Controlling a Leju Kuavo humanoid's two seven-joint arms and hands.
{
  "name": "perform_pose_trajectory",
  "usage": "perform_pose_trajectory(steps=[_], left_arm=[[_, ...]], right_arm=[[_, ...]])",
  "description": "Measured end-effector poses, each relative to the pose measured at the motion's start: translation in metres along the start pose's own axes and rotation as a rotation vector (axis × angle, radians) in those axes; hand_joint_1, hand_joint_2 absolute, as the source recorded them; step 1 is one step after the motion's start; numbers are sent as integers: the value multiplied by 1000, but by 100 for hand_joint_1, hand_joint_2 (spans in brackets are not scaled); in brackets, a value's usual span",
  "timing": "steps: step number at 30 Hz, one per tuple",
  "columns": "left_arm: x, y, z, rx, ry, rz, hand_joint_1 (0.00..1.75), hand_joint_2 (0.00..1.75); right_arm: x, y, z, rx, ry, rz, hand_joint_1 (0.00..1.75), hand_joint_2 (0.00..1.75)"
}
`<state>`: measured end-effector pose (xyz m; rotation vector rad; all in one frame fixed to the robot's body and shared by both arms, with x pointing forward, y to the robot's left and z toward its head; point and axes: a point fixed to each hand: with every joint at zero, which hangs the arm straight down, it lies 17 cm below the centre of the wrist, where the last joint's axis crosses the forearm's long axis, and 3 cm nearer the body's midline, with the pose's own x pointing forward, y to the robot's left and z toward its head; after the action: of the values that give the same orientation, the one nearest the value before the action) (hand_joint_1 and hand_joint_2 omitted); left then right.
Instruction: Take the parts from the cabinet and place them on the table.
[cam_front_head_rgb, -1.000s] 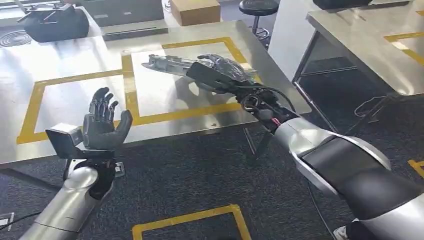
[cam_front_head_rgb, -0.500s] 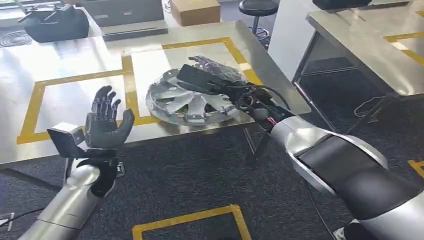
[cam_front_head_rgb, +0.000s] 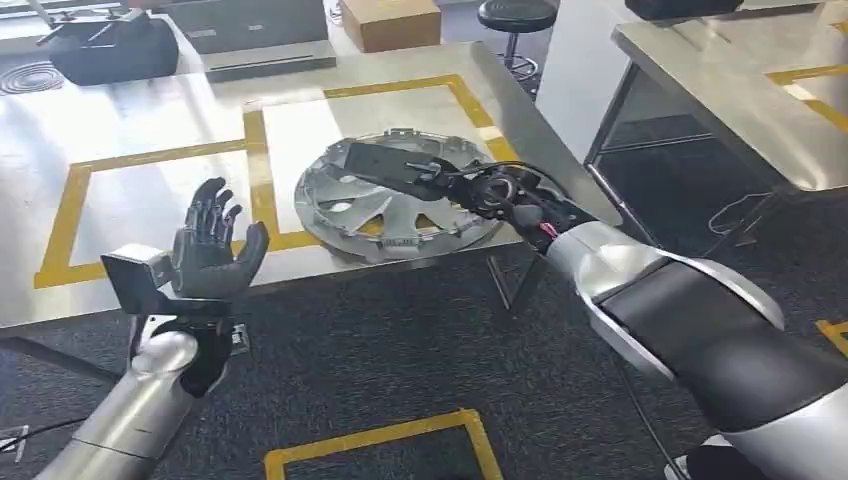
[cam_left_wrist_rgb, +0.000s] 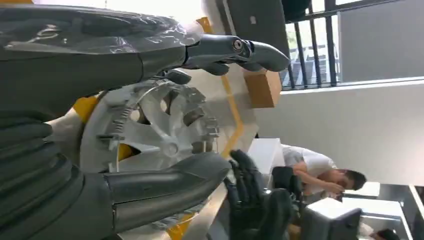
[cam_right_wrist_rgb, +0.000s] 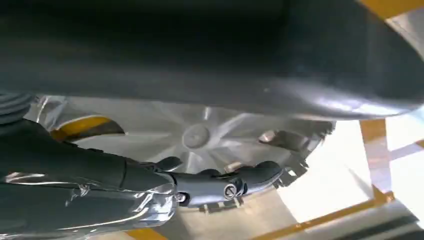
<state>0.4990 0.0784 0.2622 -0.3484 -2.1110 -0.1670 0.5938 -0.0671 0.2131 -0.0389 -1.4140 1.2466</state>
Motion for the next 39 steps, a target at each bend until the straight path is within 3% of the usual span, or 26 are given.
perform_pose_trajectory(steps=[10,11,16,20,24,31,39], left_arm=[[-3,5,5,2,8,-12,0,175],[-3,6,5,2,7,-13,0,0],[-4,8,6,8,12,-19,0,0],[-5,14,10,35,18,-47,0,0],[-7,23,17,57,39,-81,0,0],[-7,32,30,73,46,-103,0,0],[-3,43,34,99,40,-117,0,0]], right_arm=[[6,-10,1,-19,-18,0,0,0],[6,-10,1,-19,-18,0,0,0],[14,-18,0,-60,-62,-25,0,0],[43,-50,5,-208,-234,-159,0,0],[66,-57,18,-295,-424,-360,0,0],[39,-28,41,-453,-434,-700,0,0],[50,-19,96,-541,-526,-762,0,0]])
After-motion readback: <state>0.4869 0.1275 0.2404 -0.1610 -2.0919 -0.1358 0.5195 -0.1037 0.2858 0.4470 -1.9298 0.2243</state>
